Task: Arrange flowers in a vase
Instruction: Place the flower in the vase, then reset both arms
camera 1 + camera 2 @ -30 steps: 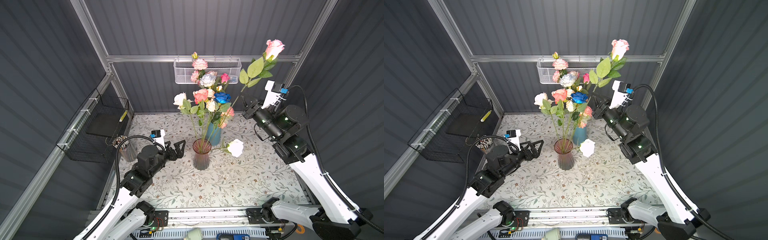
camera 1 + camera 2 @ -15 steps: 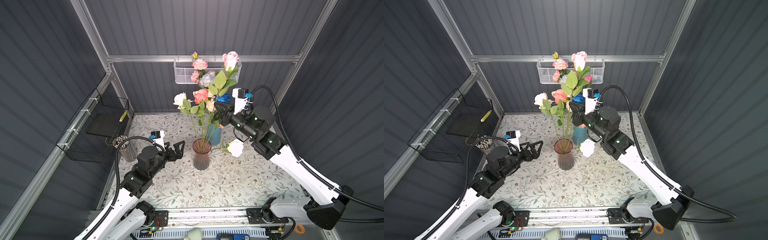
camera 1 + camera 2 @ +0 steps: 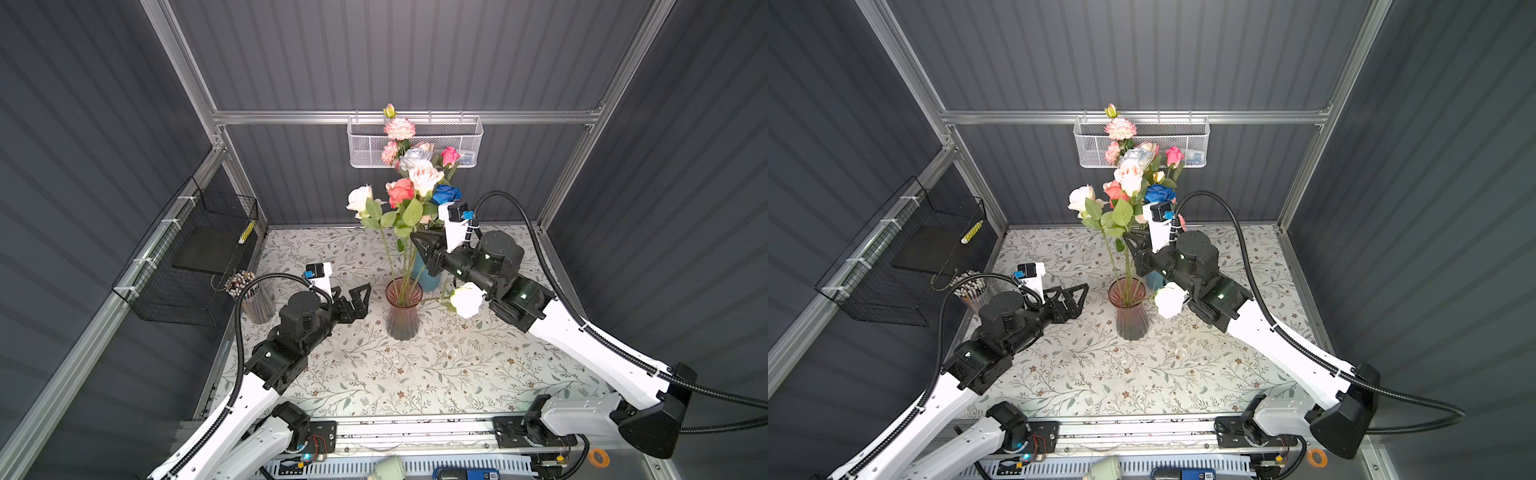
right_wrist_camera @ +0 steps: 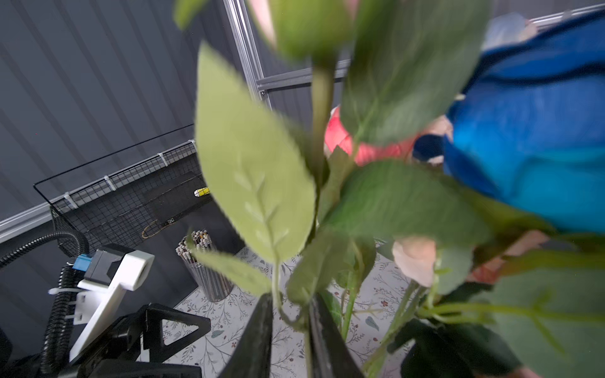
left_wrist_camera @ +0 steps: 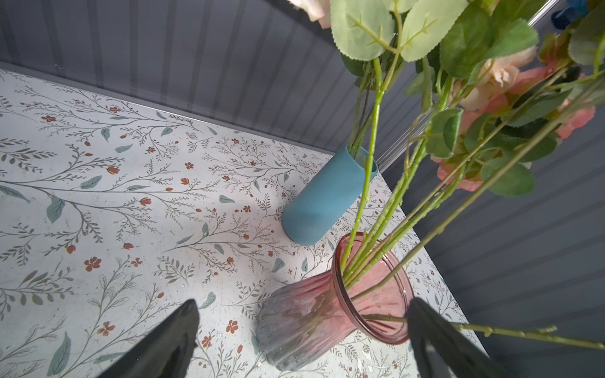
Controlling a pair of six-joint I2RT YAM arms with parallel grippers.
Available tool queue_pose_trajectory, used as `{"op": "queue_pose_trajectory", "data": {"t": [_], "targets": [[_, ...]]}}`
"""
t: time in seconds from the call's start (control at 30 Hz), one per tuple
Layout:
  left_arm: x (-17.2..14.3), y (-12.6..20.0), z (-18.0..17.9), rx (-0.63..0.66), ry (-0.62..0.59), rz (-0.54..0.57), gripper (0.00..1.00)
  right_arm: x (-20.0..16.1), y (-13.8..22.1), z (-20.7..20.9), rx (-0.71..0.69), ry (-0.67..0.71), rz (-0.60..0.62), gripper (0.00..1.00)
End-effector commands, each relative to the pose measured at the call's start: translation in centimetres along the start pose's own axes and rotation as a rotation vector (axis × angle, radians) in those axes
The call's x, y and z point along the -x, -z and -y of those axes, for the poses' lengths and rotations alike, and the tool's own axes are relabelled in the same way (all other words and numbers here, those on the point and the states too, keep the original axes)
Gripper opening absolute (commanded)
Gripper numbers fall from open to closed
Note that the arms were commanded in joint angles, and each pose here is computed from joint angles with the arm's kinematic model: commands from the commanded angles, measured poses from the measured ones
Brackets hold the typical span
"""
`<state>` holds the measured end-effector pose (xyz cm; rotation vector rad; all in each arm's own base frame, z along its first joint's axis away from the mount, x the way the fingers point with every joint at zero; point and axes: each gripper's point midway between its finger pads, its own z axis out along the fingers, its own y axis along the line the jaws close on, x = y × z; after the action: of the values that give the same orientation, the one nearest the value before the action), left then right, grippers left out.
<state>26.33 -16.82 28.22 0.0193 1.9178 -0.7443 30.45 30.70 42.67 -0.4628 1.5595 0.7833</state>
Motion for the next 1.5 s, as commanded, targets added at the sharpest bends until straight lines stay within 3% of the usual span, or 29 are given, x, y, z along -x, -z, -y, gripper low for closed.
{"op": "queue_pose_trajectory", "data": {"t": [0.0, 0.5, 1.0, 1.47], "targets": [[0.1, -0.3, 0.2, -0.013, -0.008, 0.006, 1.00, 0.9, 1.1, -0.2, -0.011, 0.022, 0.029, 0.29], [0.9, -1.5, 1.3, -0.043, -0.021, 0.002, 1.00, 2.4, 5.3, -0.6, -0.038, 0.017, 0.055, 0.38], [1.4, -2.9, 1.8, -0.040, -0.042, -0.013, 1.00, 3.8, 9.2, 1.1, -0.138, 0.008, 0.091, 0.53], [2.3, -2.2, 1.6, -0.015, -0.058, 0.013, 1.00, 6.0, 11.9, 1.3, -0.161, 0.033, 0.130, 0.58]]}}
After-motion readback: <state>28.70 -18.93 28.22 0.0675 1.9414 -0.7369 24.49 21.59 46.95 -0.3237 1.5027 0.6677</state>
